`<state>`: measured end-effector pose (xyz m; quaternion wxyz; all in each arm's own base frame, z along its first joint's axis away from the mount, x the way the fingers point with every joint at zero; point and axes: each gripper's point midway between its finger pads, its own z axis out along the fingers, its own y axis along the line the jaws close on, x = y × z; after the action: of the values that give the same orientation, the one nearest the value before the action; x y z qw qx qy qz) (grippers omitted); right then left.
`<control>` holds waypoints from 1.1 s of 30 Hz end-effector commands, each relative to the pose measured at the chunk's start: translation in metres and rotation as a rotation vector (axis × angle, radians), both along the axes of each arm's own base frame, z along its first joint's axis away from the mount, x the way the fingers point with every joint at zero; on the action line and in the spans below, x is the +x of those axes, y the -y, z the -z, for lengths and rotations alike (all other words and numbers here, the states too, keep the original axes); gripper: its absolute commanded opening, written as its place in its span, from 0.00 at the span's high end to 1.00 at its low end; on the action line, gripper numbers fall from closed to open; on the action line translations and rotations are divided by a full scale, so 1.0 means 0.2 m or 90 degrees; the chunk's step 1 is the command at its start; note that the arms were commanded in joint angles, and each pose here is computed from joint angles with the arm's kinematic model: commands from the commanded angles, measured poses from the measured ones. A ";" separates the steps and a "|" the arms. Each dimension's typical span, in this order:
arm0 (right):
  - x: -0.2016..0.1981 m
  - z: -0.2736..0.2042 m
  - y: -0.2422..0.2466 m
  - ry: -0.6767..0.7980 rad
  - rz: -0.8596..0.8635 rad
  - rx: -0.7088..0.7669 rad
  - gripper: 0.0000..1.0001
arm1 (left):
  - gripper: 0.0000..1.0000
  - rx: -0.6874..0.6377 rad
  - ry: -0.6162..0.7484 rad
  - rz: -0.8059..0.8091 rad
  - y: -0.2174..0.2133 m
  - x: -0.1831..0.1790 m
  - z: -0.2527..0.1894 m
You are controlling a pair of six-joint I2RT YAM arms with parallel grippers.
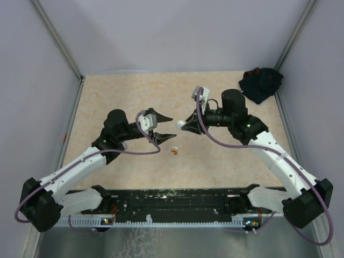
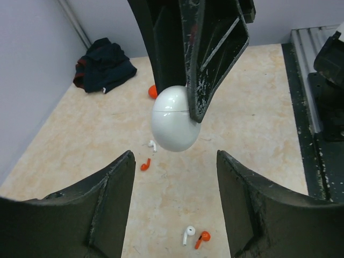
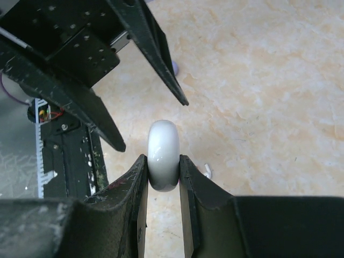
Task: Insert the wireless bluetooth earbuds into the charging case
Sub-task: Pick up the charging case at the center of the board.
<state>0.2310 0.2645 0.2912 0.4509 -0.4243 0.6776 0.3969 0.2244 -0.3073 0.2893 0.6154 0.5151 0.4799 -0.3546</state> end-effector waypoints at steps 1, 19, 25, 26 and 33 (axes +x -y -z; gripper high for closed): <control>-0.04 -0.19 -0.01 0.123 -0.071 0.029 1.00 | 0.34 -0.023 -0.067 0.088 0.01 -0.07 -0.05; -0.04 -0.19 -0.09 0.153 -0.180 -0.011 1.00 | 0.41 -0.030 -0.192 0.145 -0.03 -0.06 -0.02; -0.06 -0.14 -0.12 0.141 -0.197 -0.038 1.00 | 0.43 -0.034 -0.186 0.132 -0.04 -0.04 -0.02; -0.06 -0.13 -0.13 0.138 -0.200 -0.041 1.00 | 0.43 -0.034 -0.187 0.131 -0.05 -0.04 -0.01; -0.07 -0.09 -0.16 0.127 -0.215 -0.060 1.00 | 0.47 -0.038 -0.180 0.149 -0.05 -0.06 0.00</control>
<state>0.2170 0.2895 0.2879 0.4008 -0.5706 0.5960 0.3983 0.2208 -0.2997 0.2801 0.5035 0.4821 0.5133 -0.5007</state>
